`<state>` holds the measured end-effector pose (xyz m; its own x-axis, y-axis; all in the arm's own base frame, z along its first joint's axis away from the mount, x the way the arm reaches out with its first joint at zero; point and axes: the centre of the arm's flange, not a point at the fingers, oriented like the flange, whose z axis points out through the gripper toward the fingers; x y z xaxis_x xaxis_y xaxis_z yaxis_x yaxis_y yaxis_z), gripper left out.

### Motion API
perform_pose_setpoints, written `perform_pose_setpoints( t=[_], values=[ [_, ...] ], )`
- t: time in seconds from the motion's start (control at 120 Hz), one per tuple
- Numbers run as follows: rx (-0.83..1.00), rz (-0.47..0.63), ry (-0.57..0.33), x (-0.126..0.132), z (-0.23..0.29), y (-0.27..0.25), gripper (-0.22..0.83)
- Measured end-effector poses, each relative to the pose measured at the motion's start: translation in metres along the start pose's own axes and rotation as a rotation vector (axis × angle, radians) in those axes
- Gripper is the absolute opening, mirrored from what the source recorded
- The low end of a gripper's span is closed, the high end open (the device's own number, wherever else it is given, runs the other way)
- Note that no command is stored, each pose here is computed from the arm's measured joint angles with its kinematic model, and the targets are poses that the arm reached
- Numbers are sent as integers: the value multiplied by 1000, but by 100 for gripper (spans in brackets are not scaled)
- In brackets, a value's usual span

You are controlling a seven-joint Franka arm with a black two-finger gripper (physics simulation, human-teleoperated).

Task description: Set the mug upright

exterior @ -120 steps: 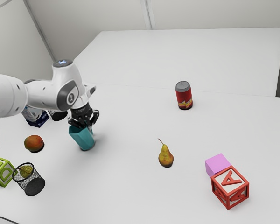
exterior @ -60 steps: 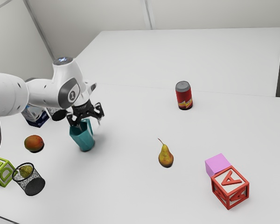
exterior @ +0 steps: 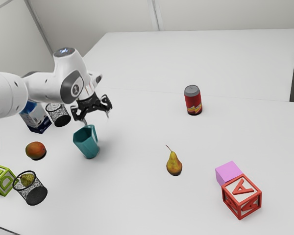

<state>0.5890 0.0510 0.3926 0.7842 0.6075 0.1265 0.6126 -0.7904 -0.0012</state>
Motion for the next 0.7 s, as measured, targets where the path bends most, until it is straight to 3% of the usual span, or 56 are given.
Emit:
perform_pose_setpoints(
  t=[0.208,0.475,0.7],
  values=[
    [-16,53,8,8,-46,7,61],
    [17,226,29,17,-116,4,61],
    [49,311,14,30,-181,-19,62]
  ],
)
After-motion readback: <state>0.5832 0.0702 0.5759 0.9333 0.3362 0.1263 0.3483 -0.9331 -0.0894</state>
